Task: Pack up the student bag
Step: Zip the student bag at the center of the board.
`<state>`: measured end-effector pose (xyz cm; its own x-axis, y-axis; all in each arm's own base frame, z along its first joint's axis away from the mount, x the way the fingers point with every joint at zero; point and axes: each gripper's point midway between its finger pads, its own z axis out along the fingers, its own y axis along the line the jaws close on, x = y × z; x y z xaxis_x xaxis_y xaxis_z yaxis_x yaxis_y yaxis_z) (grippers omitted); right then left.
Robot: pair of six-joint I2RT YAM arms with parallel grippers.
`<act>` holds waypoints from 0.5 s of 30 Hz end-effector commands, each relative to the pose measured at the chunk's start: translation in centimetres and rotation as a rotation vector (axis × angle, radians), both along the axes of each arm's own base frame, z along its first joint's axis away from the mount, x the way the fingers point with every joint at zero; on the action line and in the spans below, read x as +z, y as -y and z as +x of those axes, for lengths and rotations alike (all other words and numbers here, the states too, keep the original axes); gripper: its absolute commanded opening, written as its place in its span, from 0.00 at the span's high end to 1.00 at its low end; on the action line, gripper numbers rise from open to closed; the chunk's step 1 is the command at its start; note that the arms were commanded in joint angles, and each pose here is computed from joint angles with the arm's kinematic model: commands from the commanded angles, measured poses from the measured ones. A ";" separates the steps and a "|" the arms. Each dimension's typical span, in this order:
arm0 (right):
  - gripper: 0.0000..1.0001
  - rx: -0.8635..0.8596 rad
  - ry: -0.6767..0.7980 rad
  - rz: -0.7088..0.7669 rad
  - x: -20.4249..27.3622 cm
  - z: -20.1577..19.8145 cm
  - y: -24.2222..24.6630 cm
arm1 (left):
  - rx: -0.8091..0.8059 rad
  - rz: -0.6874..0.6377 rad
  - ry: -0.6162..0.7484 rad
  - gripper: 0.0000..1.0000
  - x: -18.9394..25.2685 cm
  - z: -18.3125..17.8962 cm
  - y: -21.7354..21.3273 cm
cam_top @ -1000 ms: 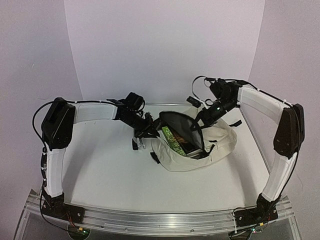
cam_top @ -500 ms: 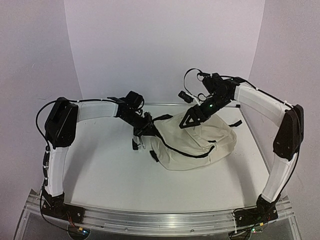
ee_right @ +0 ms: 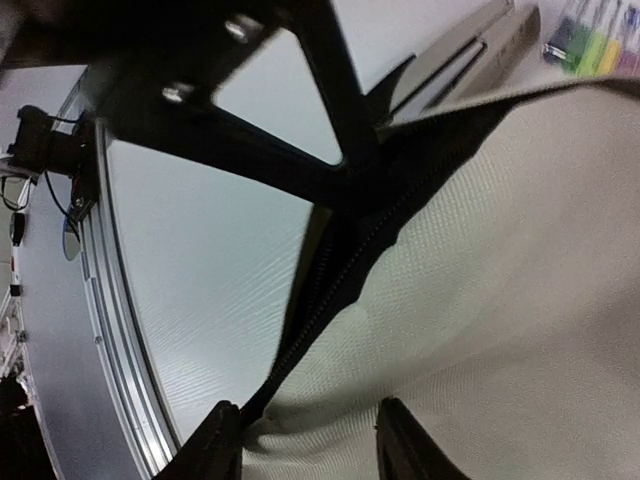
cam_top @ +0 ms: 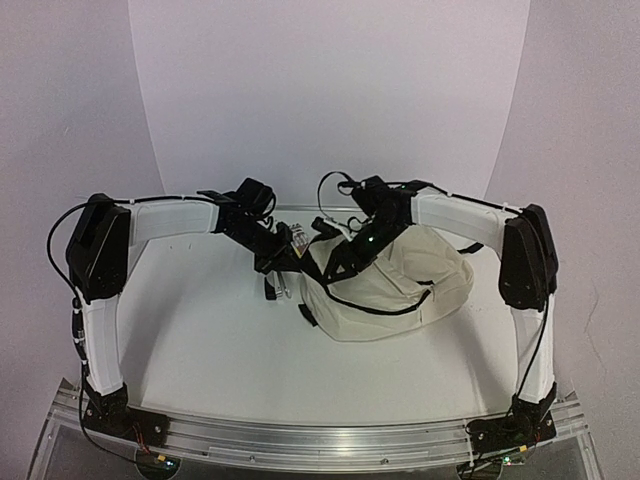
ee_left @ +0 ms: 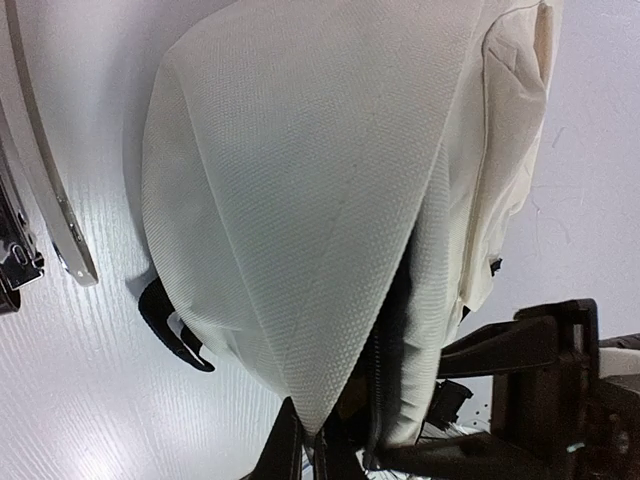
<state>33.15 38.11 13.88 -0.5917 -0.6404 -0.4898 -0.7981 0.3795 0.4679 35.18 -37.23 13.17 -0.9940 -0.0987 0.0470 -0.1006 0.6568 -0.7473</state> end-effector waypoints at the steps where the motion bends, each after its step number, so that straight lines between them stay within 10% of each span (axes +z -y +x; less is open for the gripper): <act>1: 0.66 -0.039 0.057 -0.073 -2.8 1.5 0.6 | 0.014 -0.063 0.076 1.00 4.0 0.3 -0.7; 15: 0.52 -0.231 0.423 -0.225 -3.8 8.5 2.1 | 0.050 -0.133 0.102 1.00 5.4 3.9 -1.9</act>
<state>38.77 37.83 9.25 -0.5465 -0.6304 -0.5513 -0.8122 0.5594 0.1653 37.15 -35.44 13.72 -0.9876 -0.1479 0.0527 -0.1341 0.6204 -0.7727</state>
